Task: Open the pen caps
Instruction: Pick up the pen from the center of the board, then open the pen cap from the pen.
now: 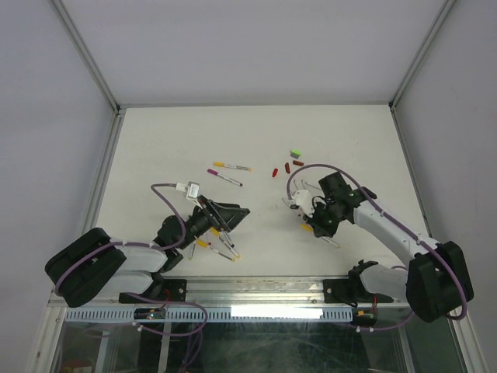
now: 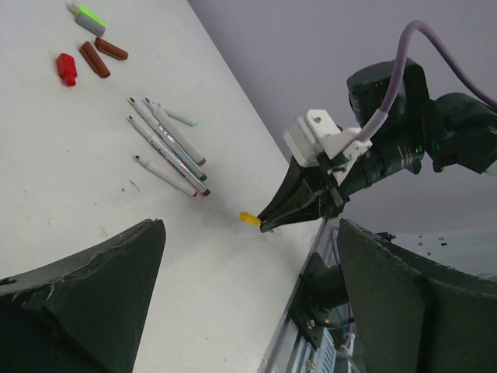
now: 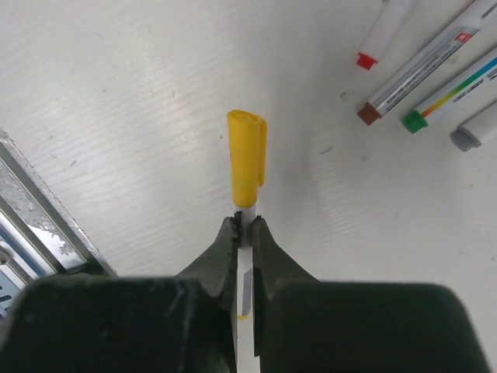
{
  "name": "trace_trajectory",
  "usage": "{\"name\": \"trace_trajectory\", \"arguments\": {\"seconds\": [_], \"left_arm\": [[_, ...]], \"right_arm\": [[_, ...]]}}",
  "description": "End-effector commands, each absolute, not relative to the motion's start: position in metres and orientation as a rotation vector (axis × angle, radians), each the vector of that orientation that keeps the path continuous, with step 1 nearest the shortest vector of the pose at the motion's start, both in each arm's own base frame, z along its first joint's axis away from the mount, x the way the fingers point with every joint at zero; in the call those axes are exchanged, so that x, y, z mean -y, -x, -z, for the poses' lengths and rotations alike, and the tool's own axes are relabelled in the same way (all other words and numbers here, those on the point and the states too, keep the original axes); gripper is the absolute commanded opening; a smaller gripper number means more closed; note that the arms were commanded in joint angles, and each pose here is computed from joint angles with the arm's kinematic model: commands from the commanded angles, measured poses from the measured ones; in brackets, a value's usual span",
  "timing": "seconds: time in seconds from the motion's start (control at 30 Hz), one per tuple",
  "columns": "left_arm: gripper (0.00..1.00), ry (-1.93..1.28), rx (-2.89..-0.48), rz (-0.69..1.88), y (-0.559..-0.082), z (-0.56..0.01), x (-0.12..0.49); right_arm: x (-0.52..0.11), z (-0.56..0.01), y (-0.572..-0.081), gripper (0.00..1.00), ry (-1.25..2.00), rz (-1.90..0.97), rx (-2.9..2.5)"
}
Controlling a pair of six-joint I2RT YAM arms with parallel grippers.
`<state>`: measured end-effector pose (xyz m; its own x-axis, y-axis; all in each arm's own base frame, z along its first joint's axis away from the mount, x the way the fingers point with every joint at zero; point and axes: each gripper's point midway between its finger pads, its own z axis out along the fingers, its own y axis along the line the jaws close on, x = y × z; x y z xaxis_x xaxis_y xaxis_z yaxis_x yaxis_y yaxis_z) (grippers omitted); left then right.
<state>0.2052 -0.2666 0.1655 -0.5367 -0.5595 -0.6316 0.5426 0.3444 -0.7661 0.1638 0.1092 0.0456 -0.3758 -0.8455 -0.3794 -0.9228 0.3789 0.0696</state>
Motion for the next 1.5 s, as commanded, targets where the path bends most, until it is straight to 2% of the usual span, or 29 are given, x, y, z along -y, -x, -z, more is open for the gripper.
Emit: {"name": "trace_trajectory", "arguments": {"seconds": [0.0, 0.3, 0.7, 1.03, 1.17, 1.47], "left_arm": [[0.95, 0.018, -1.456, 1.502, -0.199, -0.205, 0.274], [0.94, 0.091, -1.426, 1.482, -0.209, -0.210, 0.287], [0.92, 0.252, -1.428, 1.422, -0.229, -0.197, 0.317], [0.87, 0.321, -1.418, 1.498, -0.237, -0.190, 0.352], [0.81, 0.343, -1.420, 1.518, -0.238, -0.188, 0.363], [0.78, 0.380, -1.446, 1.552, -0.230, -0.181, 0.394]], "right_arm": [[-0.132, -0.076, -0.178, 0.00, 1.515, -0.495, -2.226], [-0.157, -0.110, -0.190, 0.00, 1.431, -0.679, -2.112], [-0.157, -0.117, -0.193, 0.00, 1.330, -0.753, -2.119], [-0.160, -0.116, -0.194, 0.00, 1.320, -0.778, -2.126], [-0.160, -0.117, -0.195, 0.00, 1.313, -0.772, -2.122], [-0.160, -0.115, -0.198, 0.00, 1.296, -0.759, -2.135]]}}
